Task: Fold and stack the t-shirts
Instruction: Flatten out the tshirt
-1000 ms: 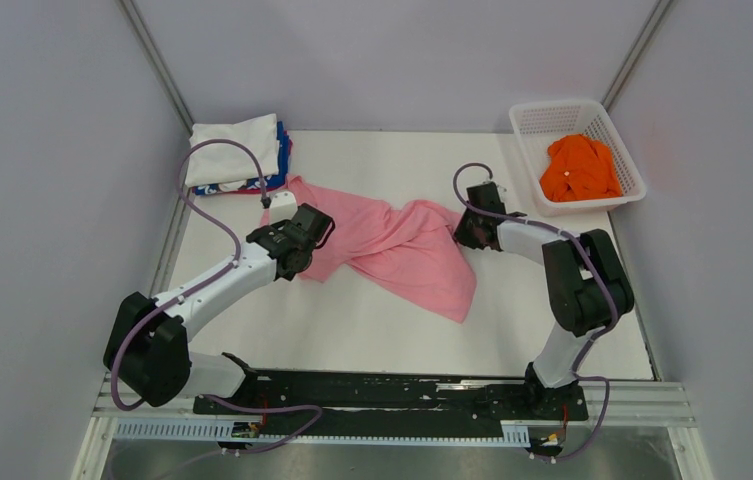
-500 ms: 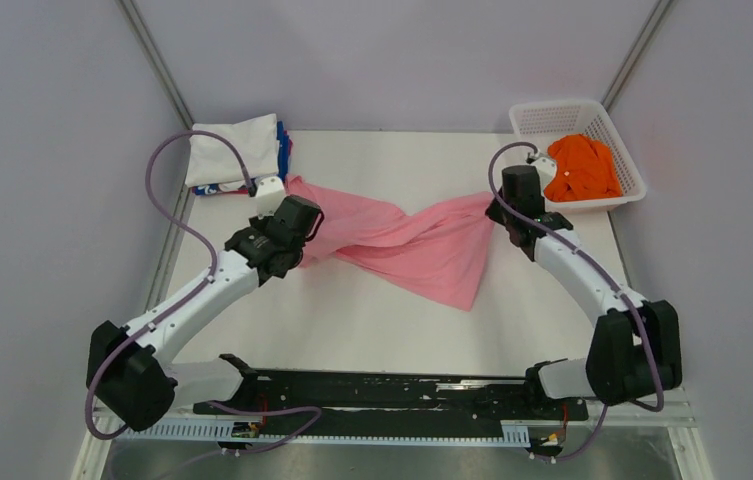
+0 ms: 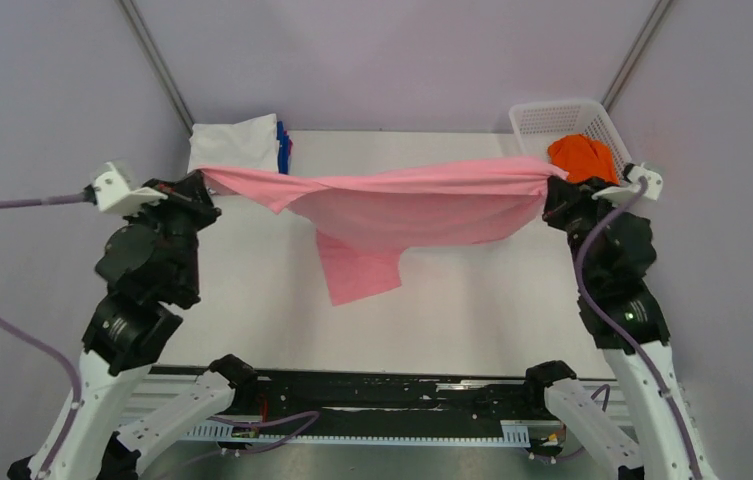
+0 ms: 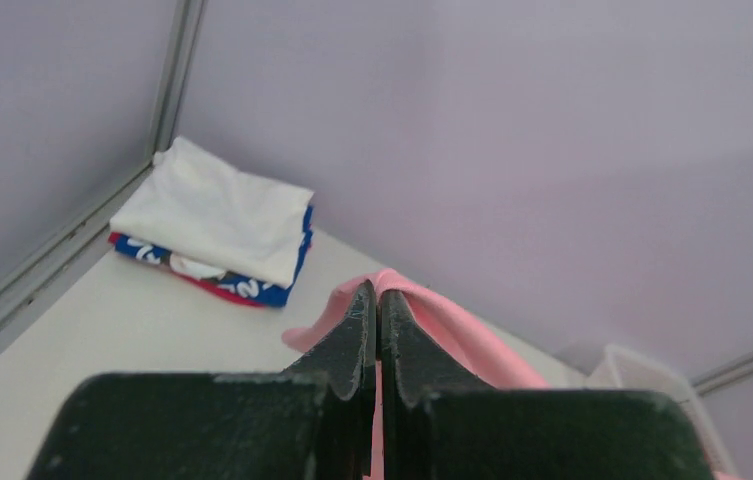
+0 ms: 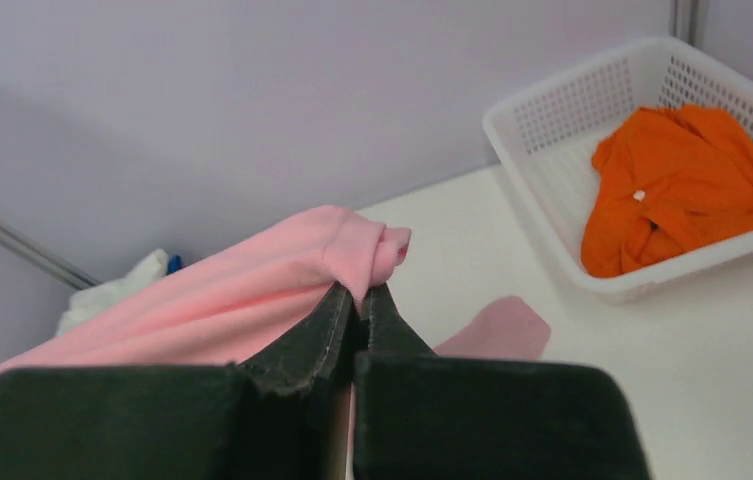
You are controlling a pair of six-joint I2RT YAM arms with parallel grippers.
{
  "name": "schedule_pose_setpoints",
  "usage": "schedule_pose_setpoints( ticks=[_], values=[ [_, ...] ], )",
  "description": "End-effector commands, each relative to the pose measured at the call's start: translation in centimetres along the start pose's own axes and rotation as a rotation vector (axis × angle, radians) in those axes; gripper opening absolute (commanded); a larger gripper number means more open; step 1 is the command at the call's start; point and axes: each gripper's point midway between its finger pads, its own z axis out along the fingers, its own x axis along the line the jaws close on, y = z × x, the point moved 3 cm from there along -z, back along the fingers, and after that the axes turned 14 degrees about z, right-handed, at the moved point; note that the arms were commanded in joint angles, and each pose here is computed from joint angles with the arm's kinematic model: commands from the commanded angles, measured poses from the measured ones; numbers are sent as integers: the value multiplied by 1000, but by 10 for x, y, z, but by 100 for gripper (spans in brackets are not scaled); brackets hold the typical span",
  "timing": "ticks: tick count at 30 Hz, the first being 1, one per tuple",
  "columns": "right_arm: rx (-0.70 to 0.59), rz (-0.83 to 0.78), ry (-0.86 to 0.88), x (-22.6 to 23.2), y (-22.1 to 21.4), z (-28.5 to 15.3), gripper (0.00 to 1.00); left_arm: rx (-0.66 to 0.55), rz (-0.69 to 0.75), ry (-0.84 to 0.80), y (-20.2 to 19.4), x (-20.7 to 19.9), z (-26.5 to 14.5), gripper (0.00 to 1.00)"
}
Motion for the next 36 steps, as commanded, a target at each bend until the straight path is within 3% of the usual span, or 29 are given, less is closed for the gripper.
schedule_pose_setpoints(
  ticks=[1, 5, 9, 13, 16, 18, 20, 21, 23, 25, 30, 36],
  values=[
    [-124, 31, 179, 28, 52, -60, 0, -155, -71, -75, 62, 11, -25, 0],
    [-103, 61, 251, 35, 55, -82, 0, -175, -80, -100, 75, 13, -32, 0],
    [-57, 83, 178, 24, 43, -76, 0, -142, -52, -66, 63, 9, -22, 0],
    [72, 97, 2, -8, -6, -42, 1, -23, 41, 79, 4, 2, 12, 0],
    [228, 85, -190, -52, -71, -14, 4, 149, 175, 201, -82, -6, 44, 0],
    [319, 77, -341, -87, -113, -3, 12, 282, 241, 263, -140, -4, 59, 0],
    [390, 71, -475, -118, -145, 2, 28, 411, 305, 287, -192, 0, 70, 0],
    [416, 69, -526, -130, -154, 4, 43, 460, 307, 260, -210, -4, 73, 0],
    [437, 75, -580, -141, -163, 8, 82, 564, 360, 240, -256, -8, 79, 0],
    [448, 67, -597, -143, -166, 11, 97, 606, 384, 240, -276, -9, 83, 0],
    [505, 67, -474, -128, -172, 15, 100, 622, 411, 247, -285, -12, 89, 0],
    [663, 121, -283, -107, -205, 18, 99, 617, 404, 219, -287, -14, 89, 0]
  ],
)
